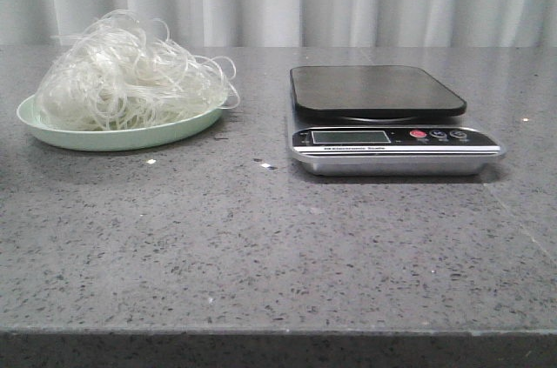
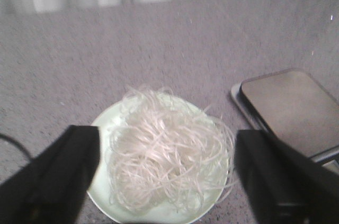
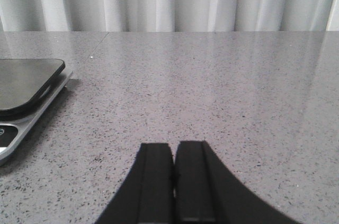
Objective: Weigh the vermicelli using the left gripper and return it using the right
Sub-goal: 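Lower the left gripper into the vermicelli pile and close on it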
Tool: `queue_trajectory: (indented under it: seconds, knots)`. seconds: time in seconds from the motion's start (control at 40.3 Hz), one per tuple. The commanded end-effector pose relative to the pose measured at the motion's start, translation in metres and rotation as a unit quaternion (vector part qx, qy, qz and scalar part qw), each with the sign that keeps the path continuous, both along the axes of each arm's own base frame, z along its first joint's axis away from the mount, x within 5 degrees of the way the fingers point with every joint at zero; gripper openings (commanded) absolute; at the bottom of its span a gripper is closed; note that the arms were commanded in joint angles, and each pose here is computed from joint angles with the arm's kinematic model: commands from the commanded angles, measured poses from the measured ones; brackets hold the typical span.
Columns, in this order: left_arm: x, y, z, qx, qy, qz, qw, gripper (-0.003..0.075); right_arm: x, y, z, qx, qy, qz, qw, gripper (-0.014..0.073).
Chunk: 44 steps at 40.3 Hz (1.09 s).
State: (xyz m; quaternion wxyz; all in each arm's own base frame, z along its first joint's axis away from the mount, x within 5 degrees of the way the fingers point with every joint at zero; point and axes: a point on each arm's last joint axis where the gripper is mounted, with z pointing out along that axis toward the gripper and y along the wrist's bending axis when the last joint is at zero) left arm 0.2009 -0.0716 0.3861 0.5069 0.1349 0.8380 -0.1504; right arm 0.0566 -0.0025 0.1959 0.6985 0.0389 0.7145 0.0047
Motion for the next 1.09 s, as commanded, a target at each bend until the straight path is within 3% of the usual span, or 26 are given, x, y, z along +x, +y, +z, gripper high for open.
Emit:
queue_trajectory:
  seconds: [0.0, 0.322, 0.645, 1.067]
  knots:
    - [0.011, -0.007, 0.012, -0.018, -0.023, -0.002, 1.000, 0.0695, -0.002, 0.000, 0.010, -0.005, -0.049, -0.002, 0.999, 0.0151]
    - [0.059, -0.021, 0.006, 0.076, 0.073, -0.039, 0.994, 0.0704, -0.002, 0.000, 0.010, -0.005, -0.049, -0.002, 0.999, 0.0151]
    - [0.109, -0.031, -0.038, 0.145, 0.160, -0.046, 0.975, 0.0704, -0.002, 0.000, 0.010, -0.005, -0.049, -0.002, 0.999, 0.0151]
    - [0.134, -0.043, -0.073, 0.120, 0.215, -0.054, 0.968, 0.0704, -0.002, 0.000, 0.010, -0.005, -0.049, -0.002, 0.999, 0.0151]
